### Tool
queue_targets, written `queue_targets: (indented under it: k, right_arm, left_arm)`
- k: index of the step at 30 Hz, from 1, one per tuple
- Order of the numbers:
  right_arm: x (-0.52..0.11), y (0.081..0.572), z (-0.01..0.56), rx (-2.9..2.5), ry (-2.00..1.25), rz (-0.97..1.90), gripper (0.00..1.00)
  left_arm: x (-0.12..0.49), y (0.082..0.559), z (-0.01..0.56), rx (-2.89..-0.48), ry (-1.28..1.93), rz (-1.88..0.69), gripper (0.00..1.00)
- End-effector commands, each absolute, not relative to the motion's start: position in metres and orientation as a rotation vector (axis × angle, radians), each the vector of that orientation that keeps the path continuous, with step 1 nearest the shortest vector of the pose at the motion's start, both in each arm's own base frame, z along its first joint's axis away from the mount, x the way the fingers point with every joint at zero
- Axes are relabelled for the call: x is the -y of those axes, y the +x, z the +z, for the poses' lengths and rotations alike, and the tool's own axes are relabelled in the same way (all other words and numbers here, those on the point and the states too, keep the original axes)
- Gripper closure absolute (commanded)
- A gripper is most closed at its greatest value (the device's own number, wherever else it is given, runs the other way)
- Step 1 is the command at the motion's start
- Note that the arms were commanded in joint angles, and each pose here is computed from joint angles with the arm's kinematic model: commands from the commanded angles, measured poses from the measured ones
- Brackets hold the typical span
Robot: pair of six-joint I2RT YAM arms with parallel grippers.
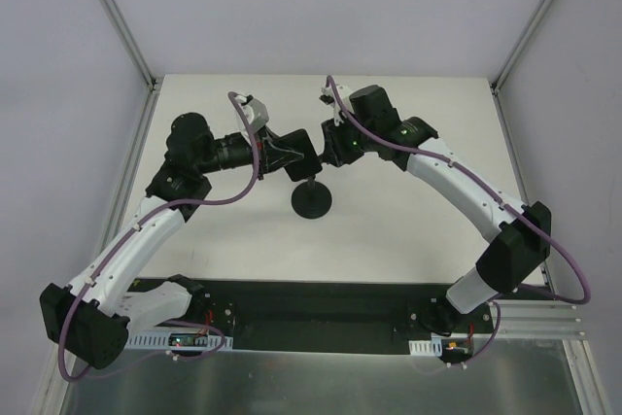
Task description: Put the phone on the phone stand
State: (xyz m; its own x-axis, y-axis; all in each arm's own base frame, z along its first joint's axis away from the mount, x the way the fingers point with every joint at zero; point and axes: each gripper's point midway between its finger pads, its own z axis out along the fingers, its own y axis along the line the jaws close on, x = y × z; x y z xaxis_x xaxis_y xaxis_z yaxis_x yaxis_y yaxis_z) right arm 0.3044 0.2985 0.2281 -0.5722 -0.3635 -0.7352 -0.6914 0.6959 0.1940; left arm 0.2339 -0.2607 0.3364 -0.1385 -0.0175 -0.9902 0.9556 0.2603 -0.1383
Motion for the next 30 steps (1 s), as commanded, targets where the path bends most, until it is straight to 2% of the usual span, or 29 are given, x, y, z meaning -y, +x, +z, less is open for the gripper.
queue_targets:
  k: [1,21,25,28,30]
  right_arm:
    - [-0.301,0.309,0.231,-2.193,-0.83,0.611,0.67]
    - [-0.308,0.309,0.221,-2.218,-0.867,0.634,0.76]
    - [-0.308,0.309,0.223,-2.201,-0.863,0.637,0.86]
    - [-0.31,0.309,0.224,-2.185,-0.874,0.649,0.99]
    - [-0.311,0.309,0.224,-2.173,-0.885,0.653,0.99]
  left_arm:
    - [0.252,0.236,0.371,-1.279,0.925,-1.017,1.0]
    - [0.263,0.245,0.356,-1.323,0.919,-1.101,1.0]
    - [0.266,0.245,0.352,-1.327,0.933,-1.12,1.0]
    - [0.273,0.239,0.348,-1.302,0.981,-1.145,1.0]
    - [0.283,0.232,0.348,-1.246,1.048,-1.159,1.0]
